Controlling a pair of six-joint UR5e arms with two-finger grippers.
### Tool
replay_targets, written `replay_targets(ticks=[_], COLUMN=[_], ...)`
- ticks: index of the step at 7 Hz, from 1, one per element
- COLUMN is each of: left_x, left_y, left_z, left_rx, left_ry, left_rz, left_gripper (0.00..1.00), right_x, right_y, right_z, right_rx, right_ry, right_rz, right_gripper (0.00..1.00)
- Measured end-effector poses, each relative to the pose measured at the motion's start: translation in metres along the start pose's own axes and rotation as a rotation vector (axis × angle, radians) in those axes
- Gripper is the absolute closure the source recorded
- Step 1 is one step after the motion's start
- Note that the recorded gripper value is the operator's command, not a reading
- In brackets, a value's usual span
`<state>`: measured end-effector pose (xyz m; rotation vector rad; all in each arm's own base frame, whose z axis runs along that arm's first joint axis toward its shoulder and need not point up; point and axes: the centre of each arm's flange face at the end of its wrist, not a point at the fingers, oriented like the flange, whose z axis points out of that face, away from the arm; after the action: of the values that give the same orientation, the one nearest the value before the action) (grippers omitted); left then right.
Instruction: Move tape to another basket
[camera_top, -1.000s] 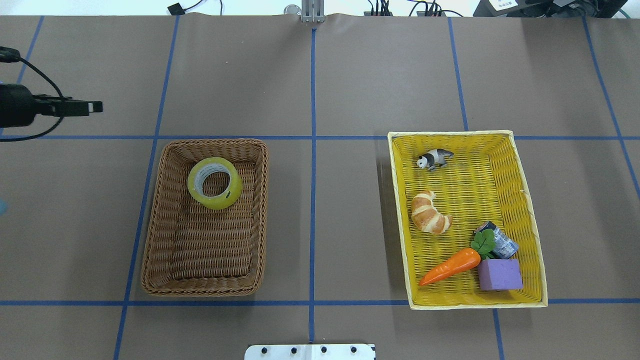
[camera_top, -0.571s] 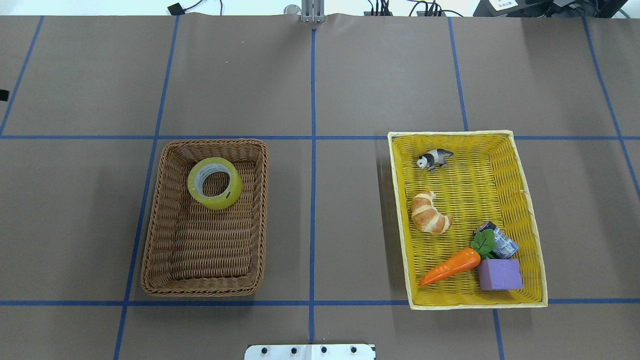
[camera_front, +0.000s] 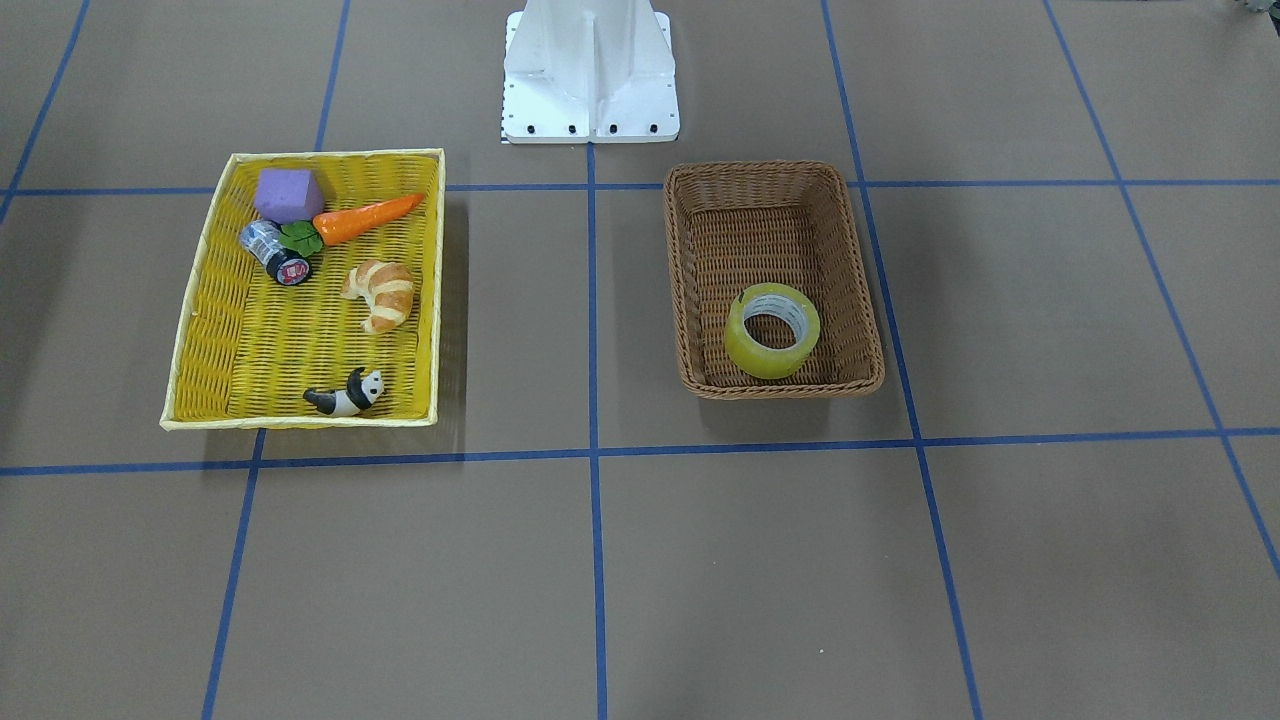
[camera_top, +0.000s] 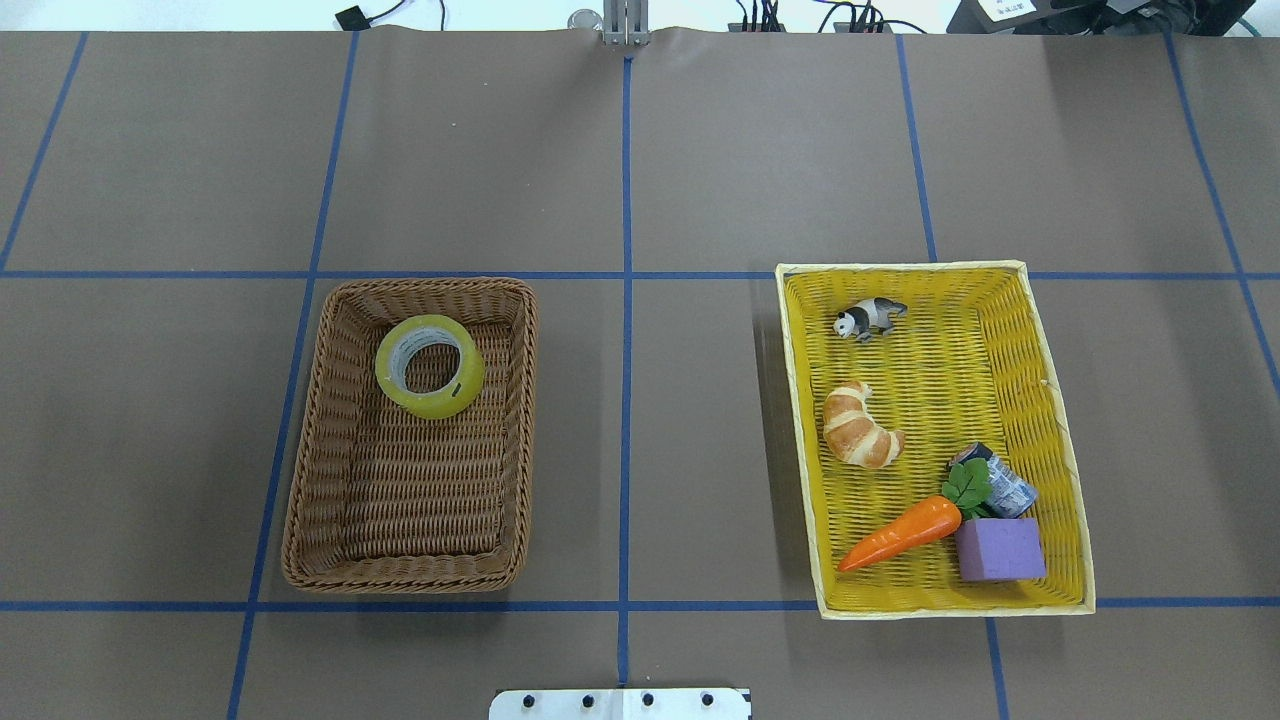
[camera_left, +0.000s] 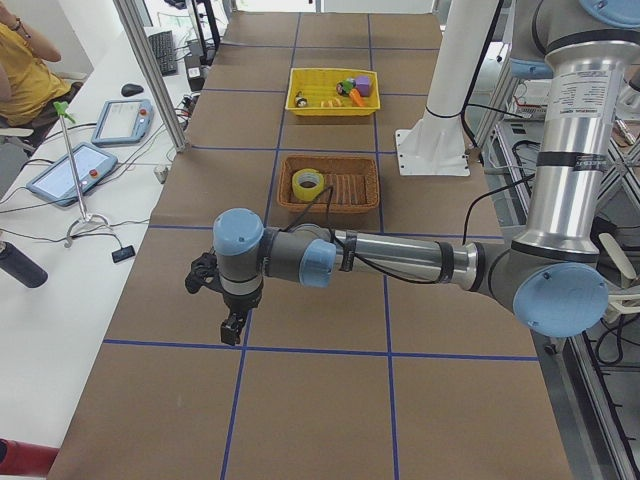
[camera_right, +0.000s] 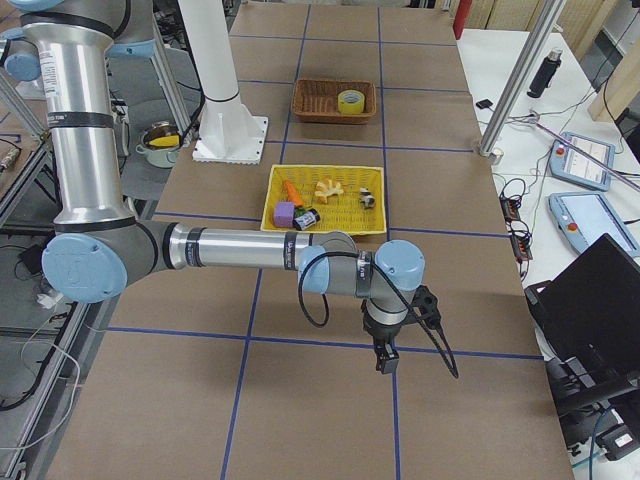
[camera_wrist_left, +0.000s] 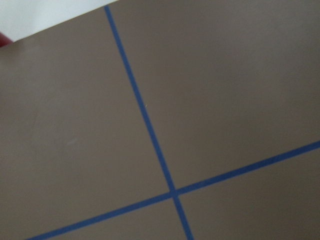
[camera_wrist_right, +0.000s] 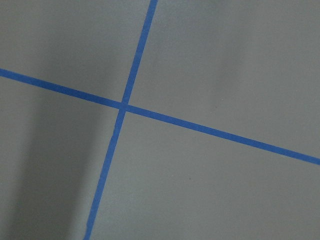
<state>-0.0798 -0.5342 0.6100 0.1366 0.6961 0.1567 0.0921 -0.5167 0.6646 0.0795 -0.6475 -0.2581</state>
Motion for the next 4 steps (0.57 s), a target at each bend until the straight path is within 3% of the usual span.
replay_targets(ticks=[2,4], left_x=[-0.018,-0.019], left_y=[0.019,0.019], left_z=[0.003,0.001], left_rx=[-0.054,-0.042], left_ry=[0.028,0.028], left_rz=[-0.079,-0.072], left_gripper=[0.01,0.01], right_x=[0.001,0.001], right_y=[0.003,0.004], right_z=[0.002,0.003], right_rx=[-0.004,-0.006], right_ry=[-0.002,-0.003], right_rz=[0.003,0.006], right_gripper=[0.0,0.0])
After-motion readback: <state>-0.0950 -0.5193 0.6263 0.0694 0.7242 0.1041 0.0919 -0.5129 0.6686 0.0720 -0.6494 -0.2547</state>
